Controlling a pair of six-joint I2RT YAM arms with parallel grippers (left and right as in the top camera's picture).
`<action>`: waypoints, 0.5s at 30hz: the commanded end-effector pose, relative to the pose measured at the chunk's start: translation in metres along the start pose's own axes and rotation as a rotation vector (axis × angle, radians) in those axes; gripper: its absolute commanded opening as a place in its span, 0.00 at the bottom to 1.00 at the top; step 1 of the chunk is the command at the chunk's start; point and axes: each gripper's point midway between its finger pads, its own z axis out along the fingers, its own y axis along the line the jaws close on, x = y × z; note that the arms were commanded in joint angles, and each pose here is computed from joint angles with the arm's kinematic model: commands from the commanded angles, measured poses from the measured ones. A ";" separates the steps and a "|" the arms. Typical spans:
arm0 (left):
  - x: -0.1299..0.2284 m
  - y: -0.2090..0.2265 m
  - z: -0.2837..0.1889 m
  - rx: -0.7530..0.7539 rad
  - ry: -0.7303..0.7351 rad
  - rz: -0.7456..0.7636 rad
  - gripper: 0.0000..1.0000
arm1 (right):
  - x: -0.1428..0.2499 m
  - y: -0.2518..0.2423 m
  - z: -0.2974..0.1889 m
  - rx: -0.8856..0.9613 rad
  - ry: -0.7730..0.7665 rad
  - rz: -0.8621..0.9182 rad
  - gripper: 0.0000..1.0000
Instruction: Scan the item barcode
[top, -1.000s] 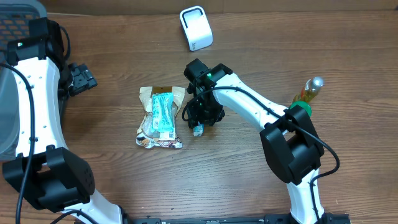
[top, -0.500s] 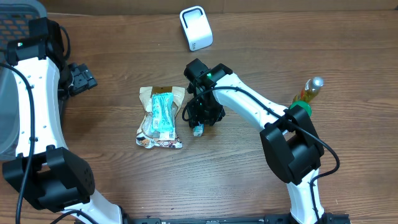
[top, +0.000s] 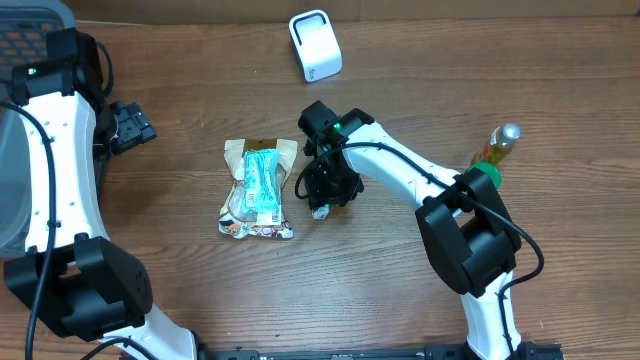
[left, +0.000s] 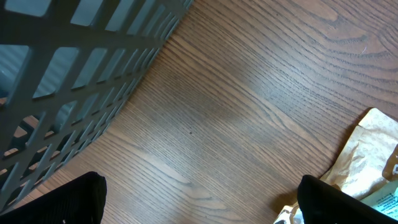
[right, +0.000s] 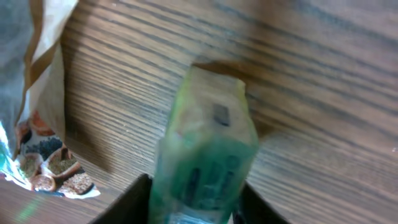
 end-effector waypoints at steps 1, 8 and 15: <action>-0.005 0.000 -0.001 -0.009 -0.012 0.018 0.99 | -0.003 0.000 -0.015 0.006 -0.039 -0.002 0.14; -0.005 0.000 -0.001 -0.009 -0.012 0.018 0.99 | -0.016 -0.045 -0.050 0.158 -0.074 0.072 0.10; -0.005 0.000 -0.001 -0.009 -0.012 0.018 0.99 | -0.020 -0.080 -0.070 0.209 -0.076 0.150 0.13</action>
